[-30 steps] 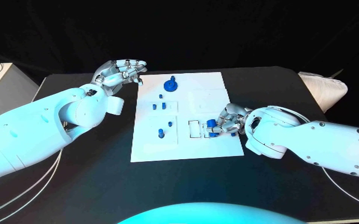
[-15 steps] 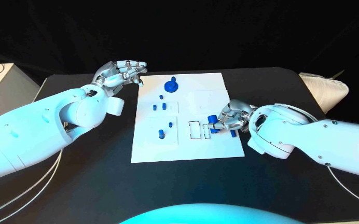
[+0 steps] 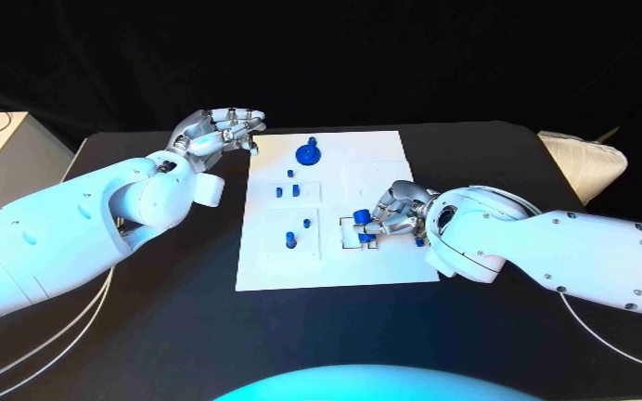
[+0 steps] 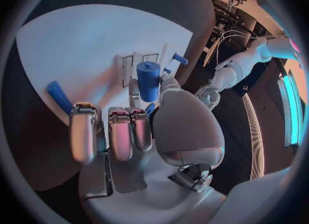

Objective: Assemble the parts on the task board

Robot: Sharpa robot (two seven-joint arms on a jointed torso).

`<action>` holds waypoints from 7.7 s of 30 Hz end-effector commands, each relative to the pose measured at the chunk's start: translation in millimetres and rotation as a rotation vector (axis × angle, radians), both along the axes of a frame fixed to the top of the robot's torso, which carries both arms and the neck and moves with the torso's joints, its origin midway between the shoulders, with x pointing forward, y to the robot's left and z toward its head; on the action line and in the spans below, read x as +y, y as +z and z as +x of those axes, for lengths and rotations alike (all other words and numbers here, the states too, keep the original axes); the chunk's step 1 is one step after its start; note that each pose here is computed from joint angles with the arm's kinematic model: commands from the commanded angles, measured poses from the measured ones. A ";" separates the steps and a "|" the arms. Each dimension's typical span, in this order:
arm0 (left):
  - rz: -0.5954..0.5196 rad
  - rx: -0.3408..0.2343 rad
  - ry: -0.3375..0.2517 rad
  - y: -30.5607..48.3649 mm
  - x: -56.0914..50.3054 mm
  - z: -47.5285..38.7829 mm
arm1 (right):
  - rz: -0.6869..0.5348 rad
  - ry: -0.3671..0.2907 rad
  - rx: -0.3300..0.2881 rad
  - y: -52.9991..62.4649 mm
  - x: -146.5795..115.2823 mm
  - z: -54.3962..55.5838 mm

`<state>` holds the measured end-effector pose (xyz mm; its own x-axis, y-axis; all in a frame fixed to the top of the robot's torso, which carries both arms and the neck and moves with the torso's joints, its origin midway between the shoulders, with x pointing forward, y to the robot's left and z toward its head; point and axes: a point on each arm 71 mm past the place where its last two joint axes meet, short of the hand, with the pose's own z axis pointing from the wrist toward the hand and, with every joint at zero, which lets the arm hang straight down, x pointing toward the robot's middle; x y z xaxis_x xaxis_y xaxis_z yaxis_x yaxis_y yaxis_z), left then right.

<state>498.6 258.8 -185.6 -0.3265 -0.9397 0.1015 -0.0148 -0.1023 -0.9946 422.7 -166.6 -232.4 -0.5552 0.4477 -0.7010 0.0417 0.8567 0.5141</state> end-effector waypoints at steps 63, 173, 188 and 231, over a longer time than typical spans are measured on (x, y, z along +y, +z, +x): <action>-0.008 -0.002 -0.011 1.4 -0.2 -1.1 | -0.014 0.060 -0.036 -1.4 5.6 -12.2; -0.008 0.011 -0.018 -2.7 -0.8 -1.2 | -0.112 -0.032 -0.071 7.5 -88.8 2.7; -0.008 0.015 -0.021 -4.2 -0.8 -2.4 | -0.237 -0.019 -0.051 -2.5 -97.1 -1.2; -0.005 0.027 -0.020 -9.8 1.3 -5.4 | -0.307 0.038 -0.109 -25.0 -67.9 5.9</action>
